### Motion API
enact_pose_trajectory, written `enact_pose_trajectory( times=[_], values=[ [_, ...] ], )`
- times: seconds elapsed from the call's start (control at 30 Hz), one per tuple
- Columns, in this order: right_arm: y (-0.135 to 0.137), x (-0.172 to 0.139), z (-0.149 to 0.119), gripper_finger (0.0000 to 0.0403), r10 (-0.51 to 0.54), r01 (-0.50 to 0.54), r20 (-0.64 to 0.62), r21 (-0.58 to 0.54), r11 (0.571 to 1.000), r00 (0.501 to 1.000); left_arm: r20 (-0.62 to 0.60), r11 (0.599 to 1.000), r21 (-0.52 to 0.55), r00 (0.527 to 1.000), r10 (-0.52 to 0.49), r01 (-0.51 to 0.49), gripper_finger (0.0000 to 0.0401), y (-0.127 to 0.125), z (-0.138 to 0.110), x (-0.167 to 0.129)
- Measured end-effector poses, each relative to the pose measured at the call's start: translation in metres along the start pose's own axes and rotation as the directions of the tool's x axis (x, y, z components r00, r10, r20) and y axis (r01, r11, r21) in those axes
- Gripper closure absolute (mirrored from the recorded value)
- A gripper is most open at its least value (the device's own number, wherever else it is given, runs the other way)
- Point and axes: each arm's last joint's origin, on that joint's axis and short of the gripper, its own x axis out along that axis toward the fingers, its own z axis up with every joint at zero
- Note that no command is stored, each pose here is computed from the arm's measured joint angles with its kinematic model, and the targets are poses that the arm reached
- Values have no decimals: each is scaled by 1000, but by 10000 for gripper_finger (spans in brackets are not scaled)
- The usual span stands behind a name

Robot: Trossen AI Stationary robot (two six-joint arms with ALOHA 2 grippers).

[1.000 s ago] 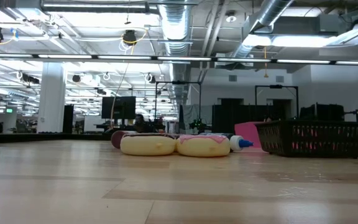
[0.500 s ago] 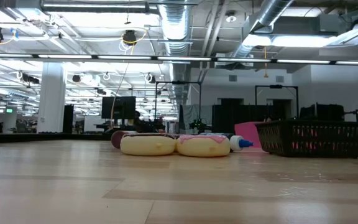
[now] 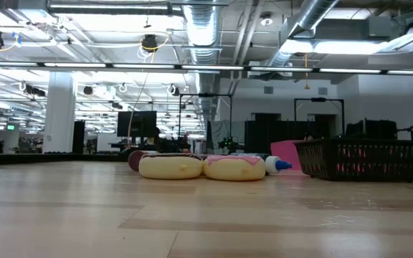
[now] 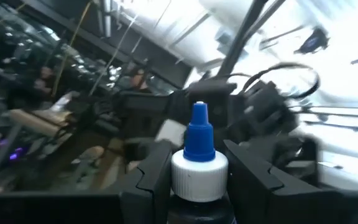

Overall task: Pick & Place Food Item
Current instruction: Put the left blue food coloring bottle into the transparent bin

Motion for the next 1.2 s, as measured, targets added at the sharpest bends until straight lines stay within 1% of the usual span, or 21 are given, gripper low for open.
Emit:
enact_pose_trajectory(
  times=[0.17, 0.37, 0.53, 0.7, 0.83, 1.03, 1.2],
  values=[
    [3, -2, 0, 123, 26, -26, -9, 9, 1000, 1000, -1, 1000, -5, 1000, -3, 3, 287, -1, 2, -1],
    [0, 6, 5, 123, 10, -10, 1, 13, 1000, 1000, 2, 1000, -18, 1000, -9, 9, 287, -1, 3, -1],
    [-2, 14, 8, 123, 35, -35, -37, 8, 999, 999, 4, 999, -32, 1000, -11, 11, 287, -1, 3, -1],
    [-5, 22, 12, 123, 35, -35, -49, 10, 999, 998, 13, 999, -35, 1000, -15, 15, 287, -2, 4, -1],
    [-7, 28, 14, 125, 68, -67, -101, 17, 998, 993, 20, 999, -34, 1000, -16, 17, 287, -3, 6, 1],
    [-9, 34, 15, 134, 62, -61, -104, 15, 998, 993, 30, 1000, -27, 1000, -10, 10, 287, -2, 10, 3],
    [-8, 34, 14, 164, 79, -77, -127, 17, 997, 989, 31, 1000, -27, 999, -10, 11, 287, -2, 10, 3]
  ],
)
